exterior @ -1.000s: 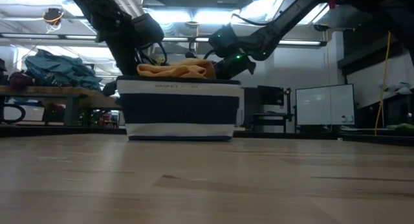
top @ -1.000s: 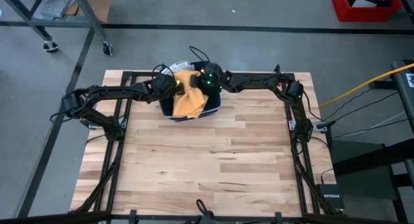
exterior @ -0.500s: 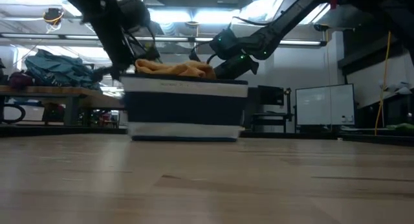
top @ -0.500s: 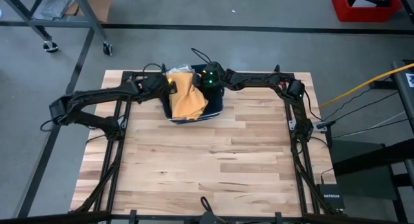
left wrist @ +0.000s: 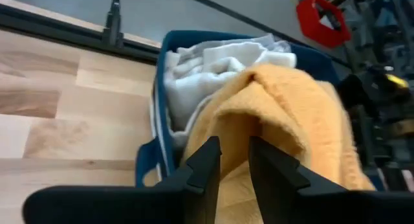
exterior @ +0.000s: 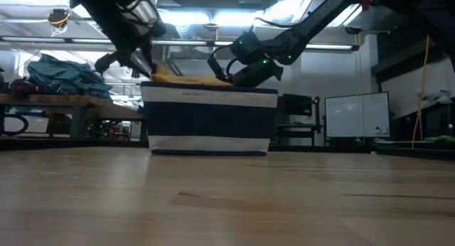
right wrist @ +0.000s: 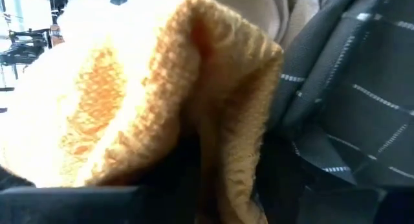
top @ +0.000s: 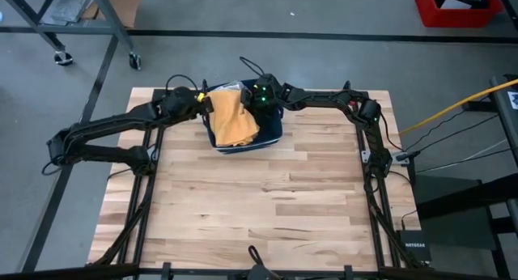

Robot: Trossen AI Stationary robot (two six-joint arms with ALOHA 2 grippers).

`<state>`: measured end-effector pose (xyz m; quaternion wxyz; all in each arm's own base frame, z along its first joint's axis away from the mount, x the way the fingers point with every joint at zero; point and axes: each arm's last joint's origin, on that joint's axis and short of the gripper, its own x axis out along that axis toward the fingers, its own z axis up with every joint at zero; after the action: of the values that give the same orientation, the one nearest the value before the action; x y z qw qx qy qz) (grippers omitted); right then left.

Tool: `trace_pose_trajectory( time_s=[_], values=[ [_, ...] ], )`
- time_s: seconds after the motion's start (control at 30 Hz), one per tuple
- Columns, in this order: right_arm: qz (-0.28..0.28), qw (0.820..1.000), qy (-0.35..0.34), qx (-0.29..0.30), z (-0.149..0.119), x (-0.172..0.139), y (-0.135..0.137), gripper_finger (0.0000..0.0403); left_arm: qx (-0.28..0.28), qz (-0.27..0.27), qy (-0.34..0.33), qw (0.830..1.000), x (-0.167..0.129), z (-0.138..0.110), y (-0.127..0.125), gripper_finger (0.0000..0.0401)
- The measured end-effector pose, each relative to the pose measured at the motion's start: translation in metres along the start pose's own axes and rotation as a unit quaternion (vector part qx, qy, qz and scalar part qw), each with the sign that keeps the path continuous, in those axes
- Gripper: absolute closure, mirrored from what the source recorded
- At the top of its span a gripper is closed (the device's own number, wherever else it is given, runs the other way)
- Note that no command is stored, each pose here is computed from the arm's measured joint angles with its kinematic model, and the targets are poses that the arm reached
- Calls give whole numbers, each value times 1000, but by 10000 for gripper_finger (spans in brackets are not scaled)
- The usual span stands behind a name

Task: Fold towel
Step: Put the stacked folded colored towels into the blue laundry bin

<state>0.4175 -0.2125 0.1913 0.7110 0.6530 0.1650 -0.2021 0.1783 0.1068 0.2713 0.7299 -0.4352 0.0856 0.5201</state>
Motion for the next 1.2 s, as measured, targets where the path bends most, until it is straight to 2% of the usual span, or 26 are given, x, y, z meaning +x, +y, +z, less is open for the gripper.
trace_pose_trajectory(
  time_s=[0.1,0.2,0.33,0.4,0.57,0.87,1.0,1.2],
  values=[
    [-10,1000,0,3,-1,0,-2,270,-4,-22,-9,1000,-1,0,-5,329],
    [-38,999,0,3,-2,0,-7,270,7,-63,-59,996,-6,1,-18,329],
    [-74,997,-8,-3,-3,-1,-12,270,35,-150,-120,981,-15,7,-40,329],
    [-82,997,-12,-2,-3,-1,-14,270,54,-167,-131,976,-17,6,-45,329],
    [-83,996,-15,-3,-3,-1,-14,270,62,-142,-110,982,-4,-2,-44,329],
    [-63,998,-7,-9,-3,-1,-11,270,86,-82,-36,992,50,-35,-45,329],
    [-46,999,0,-15,-4,0,-7,270,55,-46,-21,997,73,-44,-39,329],
    [-64,998,-4,-26,-11,2,-8,270,14,-12,-8,1000,93,-49,-31,329]
  ],
)
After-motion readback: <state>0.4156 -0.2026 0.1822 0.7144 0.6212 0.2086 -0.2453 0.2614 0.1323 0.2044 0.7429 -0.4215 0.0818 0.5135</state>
